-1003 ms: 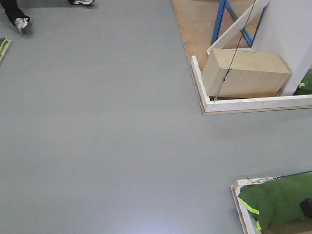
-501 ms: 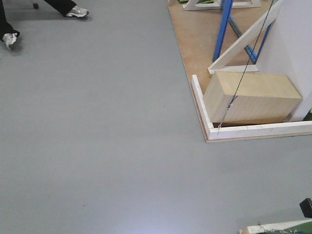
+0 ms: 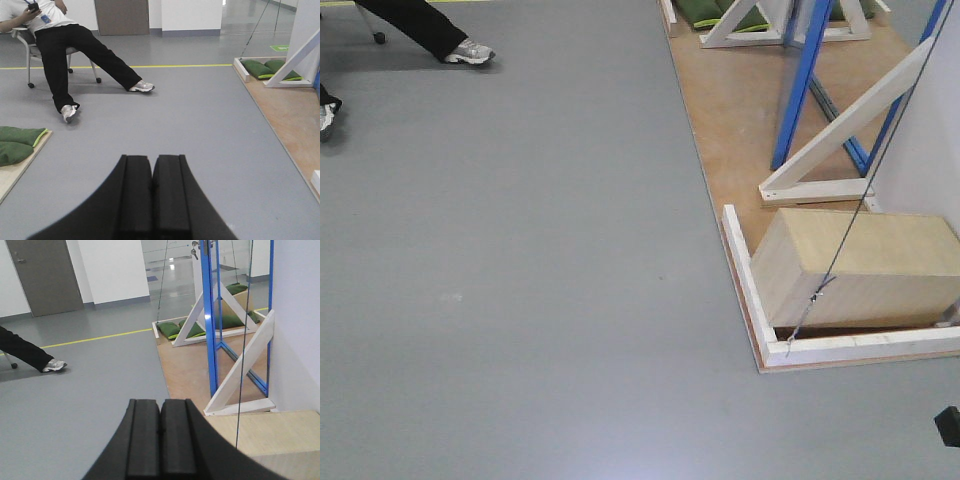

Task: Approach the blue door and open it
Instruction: 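Drive the base forward toward the blue door beside the wooden platform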

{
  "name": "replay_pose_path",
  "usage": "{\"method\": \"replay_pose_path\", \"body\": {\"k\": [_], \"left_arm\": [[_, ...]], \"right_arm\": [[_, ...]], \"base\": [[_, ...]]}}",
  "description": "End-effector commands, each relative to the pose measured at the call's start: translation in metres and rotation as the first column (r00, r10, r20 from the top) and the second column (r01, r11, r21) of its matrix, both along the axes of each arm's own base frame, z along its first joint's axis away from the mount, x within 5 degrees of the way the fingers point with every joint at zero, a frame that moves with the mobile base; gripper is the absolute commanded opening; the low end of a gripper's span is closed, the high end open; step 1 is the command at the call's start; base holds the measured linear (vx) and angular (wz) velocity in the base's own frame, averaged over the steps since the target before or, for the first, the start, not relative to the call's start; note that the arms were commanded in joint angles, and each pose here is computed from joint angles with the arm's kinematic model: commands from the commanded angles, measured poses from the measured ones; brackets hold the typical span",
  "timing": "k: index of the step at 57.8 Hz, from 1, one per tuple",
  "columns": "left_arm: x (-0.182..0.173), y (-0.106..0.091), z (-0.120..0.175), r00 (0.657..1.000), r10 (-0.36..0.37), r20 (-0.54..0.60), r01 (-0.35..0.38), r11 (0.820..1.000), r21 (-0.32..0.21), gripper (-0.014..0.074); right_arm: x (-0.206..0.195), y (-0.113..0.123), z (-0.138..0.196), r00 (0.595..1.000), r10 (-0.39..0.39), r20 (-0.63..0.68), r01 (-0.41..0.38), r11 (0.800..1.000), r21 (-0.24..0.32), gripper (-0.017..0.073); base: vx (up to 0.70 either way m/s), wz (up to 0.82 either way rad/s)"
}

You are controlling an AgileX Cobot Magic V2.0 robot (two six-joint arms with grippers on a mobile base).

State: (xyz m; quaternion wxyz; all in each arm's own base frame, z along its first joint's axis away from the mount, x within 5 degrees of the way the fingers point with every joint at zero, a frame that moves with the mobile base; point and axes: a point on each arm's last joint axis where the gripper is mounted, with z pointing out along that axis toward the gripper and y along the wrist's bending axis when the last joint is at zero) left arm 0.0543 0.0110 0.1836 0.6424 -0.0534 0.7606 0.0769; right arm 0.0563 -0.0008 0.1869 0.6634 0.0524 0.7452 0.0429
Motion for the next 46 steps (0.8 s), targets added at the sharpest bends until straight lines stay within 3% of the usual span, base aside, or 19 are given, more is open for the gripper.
{"method": "replay_pose_path", "body": {"k": [1,46], "left_arm": [[-0.0011,-0.0007,0.0171,0.992,-0.005,0.123,0.004,1.0,0.013,0.0073],[-0.0011,-0.0009,0.0171,0.992,-0.009,0.124,0.008,1.0,0.013,0.0073]], "right_arm": [[-0.0007,0.0005,0.0082,0.995,0.008,0.1,-0.006,1.0,-0.017,0.0011],[-0.0007,0.0005,0.0083,0.995,0.008,0.101,-0.006,1.0,-0.017,0.0011]], "base": [[0.48,0.03],[0.48,0.07]]}}
